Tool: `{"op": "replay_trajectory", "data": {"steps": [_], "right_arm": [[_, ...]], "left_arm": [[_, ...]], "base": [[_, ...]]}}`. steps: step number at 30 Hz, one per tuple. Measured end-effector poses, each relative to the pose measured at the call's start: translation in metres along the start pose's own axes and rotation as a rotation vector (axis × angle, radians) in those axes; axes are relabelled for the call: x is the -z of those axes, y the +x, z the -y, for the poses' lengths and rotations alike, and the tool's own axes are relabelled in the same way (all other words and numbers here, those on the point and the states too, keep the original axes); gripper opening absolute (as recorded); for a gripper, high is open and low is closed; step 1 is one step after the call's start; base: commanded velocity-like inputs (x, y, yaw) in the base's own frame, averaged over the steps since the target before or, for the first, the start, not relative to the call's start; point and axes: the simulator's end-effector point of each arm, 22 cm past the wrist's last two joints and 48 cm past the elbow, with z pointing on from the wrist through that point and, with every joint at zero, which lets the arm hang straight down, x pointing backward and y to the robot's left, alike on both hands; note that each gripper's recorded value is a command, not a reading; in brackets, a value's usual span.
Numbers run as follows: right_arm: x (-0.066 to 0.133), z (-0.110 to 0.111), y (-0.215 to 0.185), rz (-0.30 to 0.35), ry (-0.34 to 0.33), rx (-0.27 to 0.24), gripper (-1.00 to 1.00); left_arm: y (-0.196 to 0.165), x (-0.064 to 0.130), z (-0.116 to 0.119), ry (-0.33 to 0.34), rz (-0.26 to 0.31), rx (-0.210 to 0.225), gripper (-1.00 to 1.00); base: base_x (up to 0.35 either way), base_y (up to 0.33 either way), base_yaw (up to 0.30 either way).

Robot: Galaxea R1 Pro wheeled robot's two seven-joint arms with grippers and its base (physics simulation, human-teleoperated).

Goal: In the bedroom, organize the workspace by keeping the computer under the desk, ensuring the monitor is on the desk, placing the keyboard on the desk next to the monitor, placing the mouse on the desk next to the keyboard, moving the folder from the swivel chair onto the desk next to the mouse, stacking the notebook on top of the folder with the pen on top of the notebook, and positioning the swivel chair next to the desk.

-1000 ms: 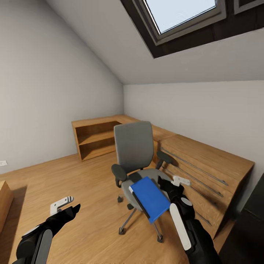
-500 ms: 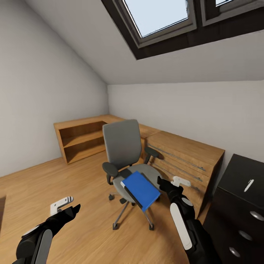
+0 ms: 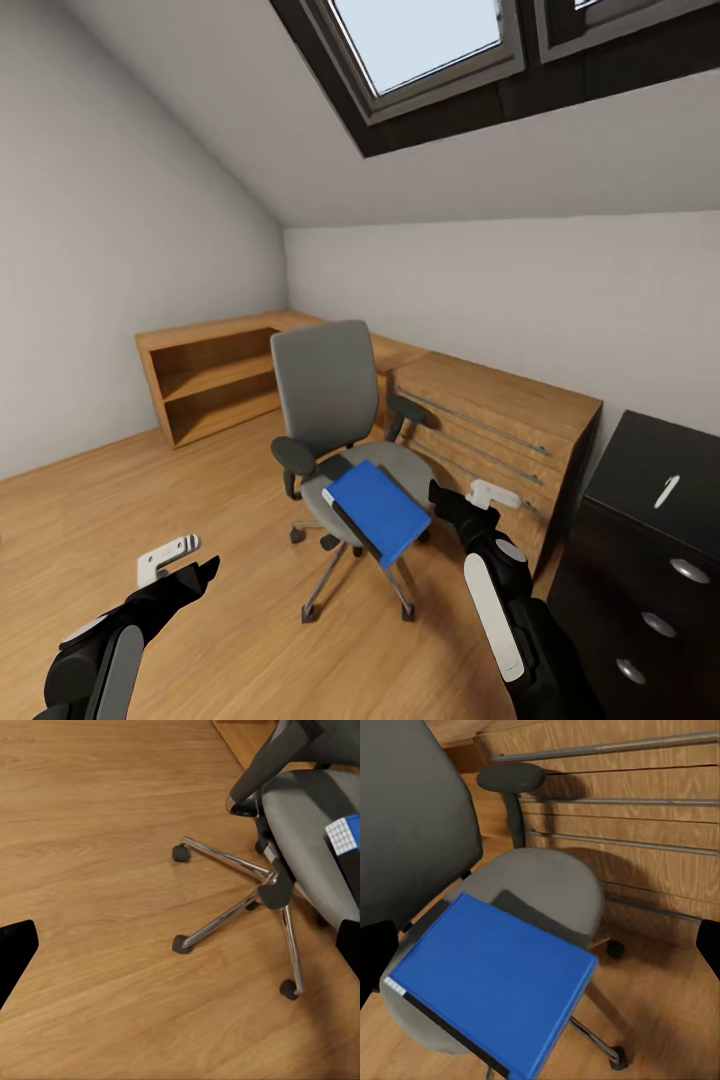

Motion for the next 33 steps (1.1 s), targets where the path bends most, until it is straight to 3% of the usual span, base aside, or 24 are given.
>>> {"op": "replay_trajectory", "data": {"steps": [22, 33], "right_arm": [[-0.008, 0.017, 0.043, -0.004, -0.002, 0.001, 1.00], [-0.014, 0.016, 0.076, -0.035, -0.057, -0.022, 1.00]], "left_arm": [[0.037, -0.019, -0.015, -0.001, 0.001, 0.000, 1.00], [0.057, -0.029, -0.022, 0.000, 0.002, -0.001, 1.00]], "base": [[0.000, 0.000, 0.000], [0.000, 0.000, 0.000]]}}
